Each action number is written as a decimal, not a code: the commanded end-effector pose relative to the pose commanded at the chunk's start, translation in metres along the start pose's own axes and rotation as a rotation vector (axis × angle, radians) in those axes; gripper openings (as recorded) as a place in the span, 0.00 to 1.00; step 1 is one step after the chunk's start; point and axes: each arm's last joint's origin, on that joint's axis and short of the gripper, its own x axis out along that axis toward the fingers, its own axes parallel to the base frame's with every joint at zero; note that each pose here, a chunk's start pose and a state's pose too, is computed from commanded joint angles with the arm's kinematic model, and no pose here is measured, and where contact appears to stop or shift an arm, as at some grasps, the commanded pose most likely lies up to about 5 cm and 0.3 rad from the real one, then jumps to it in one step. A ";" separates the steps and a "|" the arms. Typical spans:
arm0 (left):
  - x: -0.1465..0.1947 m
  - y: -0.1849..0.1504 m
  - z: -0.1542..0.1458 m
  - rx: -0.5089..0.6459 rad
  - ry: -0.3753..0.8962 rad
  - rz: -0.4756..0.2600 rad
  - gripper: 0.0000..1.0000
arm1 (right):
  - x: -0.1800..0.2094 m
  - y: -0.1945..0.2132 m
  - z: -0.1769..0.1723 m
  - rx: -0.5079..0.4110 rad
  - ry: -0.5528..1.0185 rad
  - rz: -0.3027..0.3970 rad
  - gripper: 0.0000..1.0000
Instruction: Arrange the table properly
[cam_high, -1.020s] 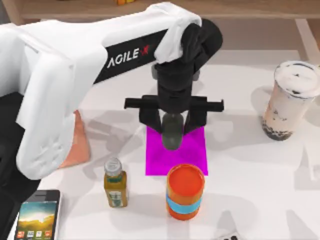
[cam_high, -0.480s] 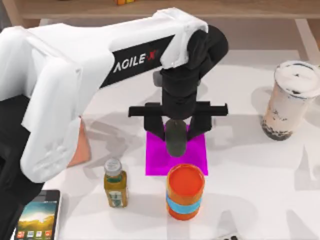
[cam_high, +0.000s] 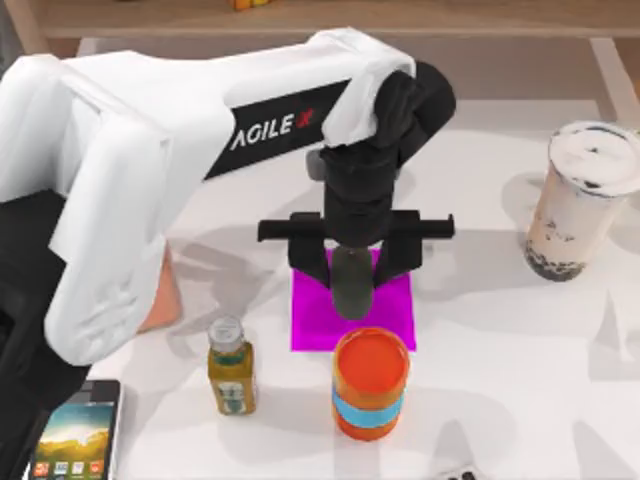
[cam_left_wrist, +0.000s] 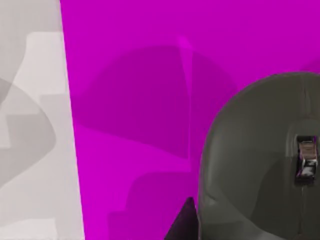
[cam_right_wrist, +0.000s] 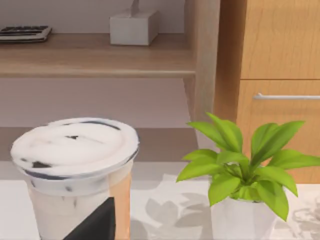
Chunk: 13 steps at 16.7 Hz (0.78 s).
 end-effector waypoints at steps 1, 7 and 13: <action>0.000 0.000 0.000 0.000 0.000 0.000 0.00 | 0.000 0.000 0.000 0.000 0.000 0.000 1.00; 0.000 0.000 0.000 0.000 0.000 0.000 0.45 | 0.000 0.000 0.000 0.000 0.000 0.000 1.00; 0.000 0.000 0.000 0.000 0.000 0.000 0.90 | 0.000 0.000 0.000 0.000 0.000 0.000 1.00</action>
